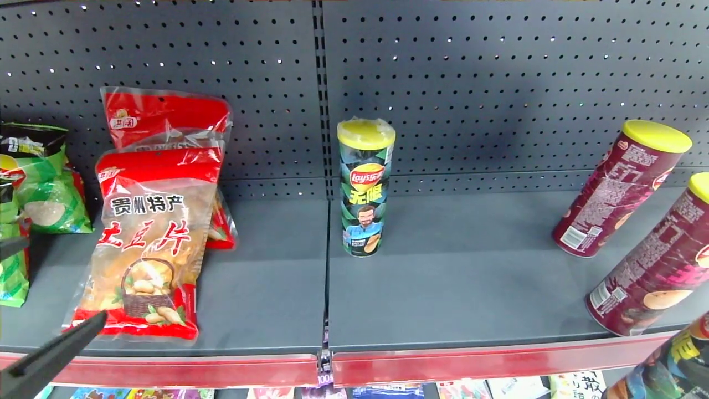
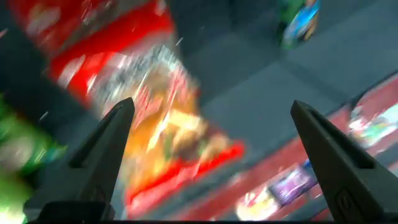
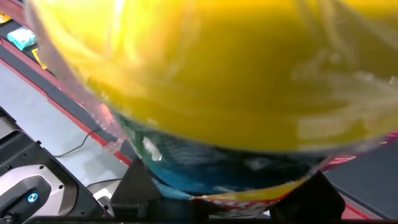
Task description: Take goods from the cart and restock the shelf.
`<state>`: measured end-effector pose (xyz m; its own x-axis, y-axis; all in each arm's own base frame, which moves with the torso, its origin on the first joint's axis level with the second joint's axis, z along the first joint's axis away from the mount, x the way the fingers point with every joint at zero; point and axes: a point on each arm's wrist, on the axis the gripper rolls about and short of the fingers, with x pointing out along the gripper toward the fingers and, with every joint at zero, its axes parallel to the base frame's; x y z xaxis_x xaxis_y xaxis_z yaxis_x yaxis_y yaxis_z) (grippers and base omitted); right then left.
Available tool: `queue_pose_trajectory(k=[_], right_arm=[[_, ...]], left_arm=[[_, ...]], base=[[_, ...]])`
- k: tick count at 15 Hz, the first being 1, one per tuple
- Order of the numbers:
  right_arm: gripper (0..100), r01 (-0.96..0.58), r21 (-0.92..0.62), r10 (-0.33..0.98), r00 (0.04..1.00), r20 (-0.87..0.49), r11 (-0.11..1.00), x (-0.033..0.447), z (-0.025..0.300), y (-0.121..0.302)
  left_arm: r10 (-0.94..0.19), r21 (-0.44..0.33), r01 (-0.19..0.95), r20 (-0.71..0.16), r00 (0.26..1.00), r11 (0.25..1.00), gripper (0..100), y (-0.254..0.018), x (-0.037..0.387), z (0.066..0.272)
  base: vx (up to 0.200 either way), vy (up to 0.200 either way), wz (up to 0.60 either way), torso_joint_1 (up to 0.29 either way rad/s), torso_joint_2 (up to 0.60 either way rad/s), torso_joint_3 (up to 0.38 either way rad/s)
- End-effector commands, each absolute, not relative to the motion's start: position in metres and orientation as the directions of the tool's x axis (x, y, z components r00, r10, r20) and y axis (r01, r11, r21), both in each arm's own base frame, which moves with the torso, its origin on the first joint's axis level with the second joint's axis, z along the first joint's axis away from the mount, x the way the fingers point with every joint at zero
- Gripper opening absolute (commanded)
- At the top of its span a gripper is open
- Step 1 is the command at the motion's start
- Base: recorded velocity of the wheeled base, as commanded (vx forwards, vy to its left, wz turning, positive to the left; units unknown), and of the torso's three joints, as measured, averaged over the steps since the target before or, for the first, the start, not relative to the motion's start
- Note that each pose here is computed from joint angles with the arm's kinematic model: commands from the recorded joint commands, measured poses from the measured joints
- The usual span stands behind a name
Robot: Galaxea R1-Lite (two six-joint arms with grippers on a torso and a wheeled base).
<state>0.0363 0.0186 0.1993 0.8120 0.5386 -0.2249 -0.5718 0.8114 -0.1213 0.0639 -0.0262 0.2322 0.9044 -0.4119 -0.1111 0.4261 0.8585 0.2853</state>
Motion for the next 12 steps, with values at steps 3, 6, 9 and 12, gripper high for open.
queue_pose_trajectory(k=[3,6,9,12], right_arm=[[0,-0.572,-0.124,0.541,0.813,-0.216,0.811,0.037,0.203,0.019],[0,-0.571,-0.125,0.540,0.814,-0.213,0.811,0.037,0.203,0.019],[0,-0.572,-0.123,0.539,0.813,-0.220,0.811,0.037,0.201,0.019],[0,-0.572,-0.120,0.539,0.811,-0.226,0.811,0.037,0.200,0.019]], left_arm=[[-0.656,0.159,0.685,-0.199,0.728,0.711,100,-0.094,0.196,0.257],[-0.783,0.087,0.809,-0.210,0.586,0.582,100,-0.115,0.233,0.253],[-0.829,0.073,0.851,-0.196,0.523,0.520,100,-0.134,0.264,0.251],[-0.845,0.068,0.866,-0.196,0.498,0.495,100,-0.143,0.283,0.247]], base=[[0.000,0.000,0.00,0.000,0.00,0.000],[0.000,0.000,0.00,0.000,0.00,0.000],[0.000,0.000,0.00,0.000,0.00,0.000],[0.000,0.000,0.00,0.000,0.00,0.000]])
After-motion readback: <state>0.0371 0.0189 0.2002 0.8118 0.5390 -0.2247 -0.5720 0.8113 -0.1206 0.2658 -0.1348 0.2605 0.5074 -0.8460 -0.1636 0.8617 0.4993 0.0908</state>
